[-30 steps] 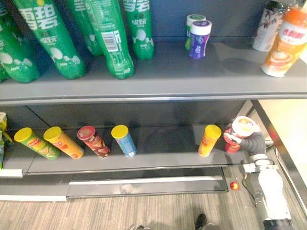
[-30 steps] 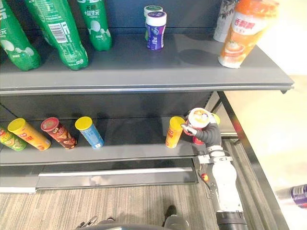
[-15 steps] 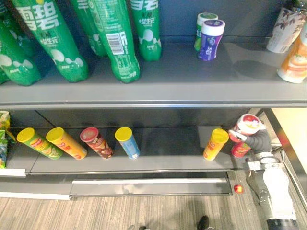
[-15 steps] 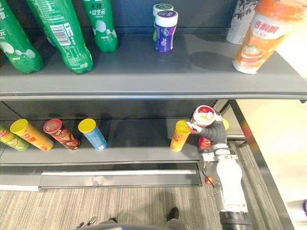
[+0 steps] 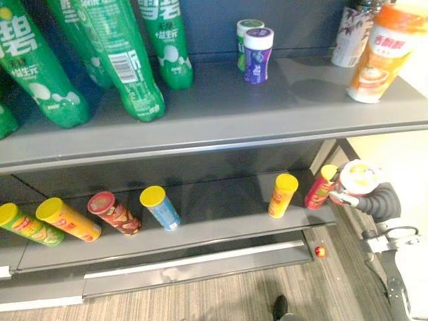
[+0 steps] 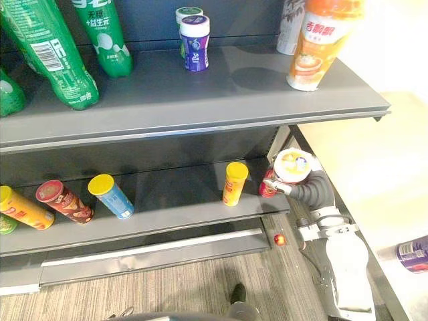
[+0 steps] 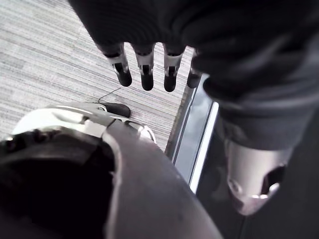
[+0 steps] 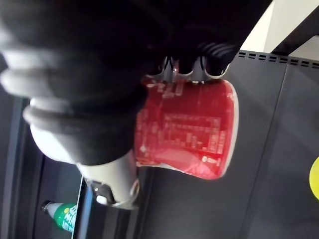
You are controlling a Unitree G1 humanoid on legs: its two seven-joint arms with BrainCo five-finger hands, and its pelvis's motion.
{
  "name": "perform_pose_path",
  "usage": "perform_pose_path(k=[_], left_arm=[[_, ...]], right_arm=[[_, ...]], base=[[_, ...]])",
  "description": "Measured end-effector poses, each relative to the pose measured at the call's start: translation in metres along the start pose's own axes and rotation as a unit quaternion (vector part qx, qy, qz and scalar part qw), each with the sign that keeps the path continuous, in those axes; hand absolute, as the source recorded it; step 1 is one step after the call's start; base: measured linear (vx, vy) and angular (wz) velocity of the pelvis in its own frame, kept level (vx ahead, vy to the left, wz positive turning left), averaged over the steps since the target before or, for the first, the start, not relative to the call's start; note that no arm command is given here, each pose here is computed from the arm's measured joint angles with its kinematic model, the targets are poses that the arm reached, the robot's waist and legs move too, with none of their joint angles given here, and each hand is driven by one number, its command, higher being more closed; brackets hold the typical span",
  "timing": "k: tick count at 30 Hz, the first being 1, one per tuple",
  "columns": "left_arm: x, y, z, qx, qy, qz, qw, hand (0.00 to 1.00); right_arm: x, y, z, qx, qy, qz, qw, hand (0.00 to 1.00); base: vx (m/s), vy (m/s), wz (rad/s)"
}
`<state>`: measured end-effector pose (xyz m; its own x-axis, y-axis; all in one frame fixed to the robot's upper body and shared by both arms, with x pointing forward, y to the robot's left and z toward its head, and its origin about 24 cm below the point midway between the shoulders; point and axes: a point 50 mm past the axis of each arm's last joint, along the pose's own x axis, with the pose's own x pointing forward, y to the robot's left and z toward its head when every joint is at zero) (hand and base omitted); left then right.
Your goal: Put the gum and the chips on the shelf.
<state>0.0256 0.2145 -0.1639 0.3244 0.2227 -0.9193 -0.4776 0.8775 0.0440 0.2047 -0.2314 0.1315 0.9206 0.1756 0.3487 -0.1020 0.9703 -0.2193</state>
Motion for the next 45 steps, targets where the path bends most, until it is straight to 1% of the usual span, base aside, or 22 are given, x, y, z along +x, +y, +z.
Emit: perform_pose_path(k=[8,10,13,21,24,28,31,45], left_arm=[[0.001,0.003,0.002,0.007,-0.001,0.005,1.0,0.0],[0.001,0.005,0.003,0.008,-0.002,0.007,1.0,0.0],[0.001,0.007,0.004,-0.008,-0.003,0.014,1.0,0.0],[0.001,0.01,0.005,-0.016,-0.006,0.024,1.0,0.0],[0.001,0.012,0.004,-0.02,-0.006,0.028,0.999,0.0],[0.001,0.012,0.004,-0.021,-0.007,0.03,0.999,0.0],[0.001,0.013,0.005,-0.02,-0.011,0.031,0.999,0.0],[0.0,0.019,0.001,-0.015,-0.004,0.04,0.999,0.0]], right_arm=[[-0.007,-0.011,0.017,-0.024,-0.025,-0.018,0.999,1.0],[-0.008,-0.012,0.019,-0.017,-0.03,-0.017,0.999,1.0],[-0.006,-0.01,0.033,-0.032,-0.054,0.004,0.998,1.0],[-0.002,-0.012,0.055,-0.059,-0.087,0.041,0.994,1.0],[0.005,-0.014,0.063,-0.063,-0.099,0.064,0.991,1.0],[0.016,-0.022,0.08,-0.085,-0.128,0.072,0.986,1.0],[0.025,-0.023,0.089,-0.083,-0.141,0.081,0.983,1.0],[0.058,-0.035,0.116,-0.089,-0.183,0.07,0.976,1.0]], base=[[-0.01,-0.003,-0.13],[0.0,-0.001,-0.05],[0.0,-0.001,-0.01],[-0.01,-0.003,-0.06],[0.0,0.0,0.0],[0.0,0.0,0.0],[0.0,0.0,0.0],[0.0,0.0,0.0]])
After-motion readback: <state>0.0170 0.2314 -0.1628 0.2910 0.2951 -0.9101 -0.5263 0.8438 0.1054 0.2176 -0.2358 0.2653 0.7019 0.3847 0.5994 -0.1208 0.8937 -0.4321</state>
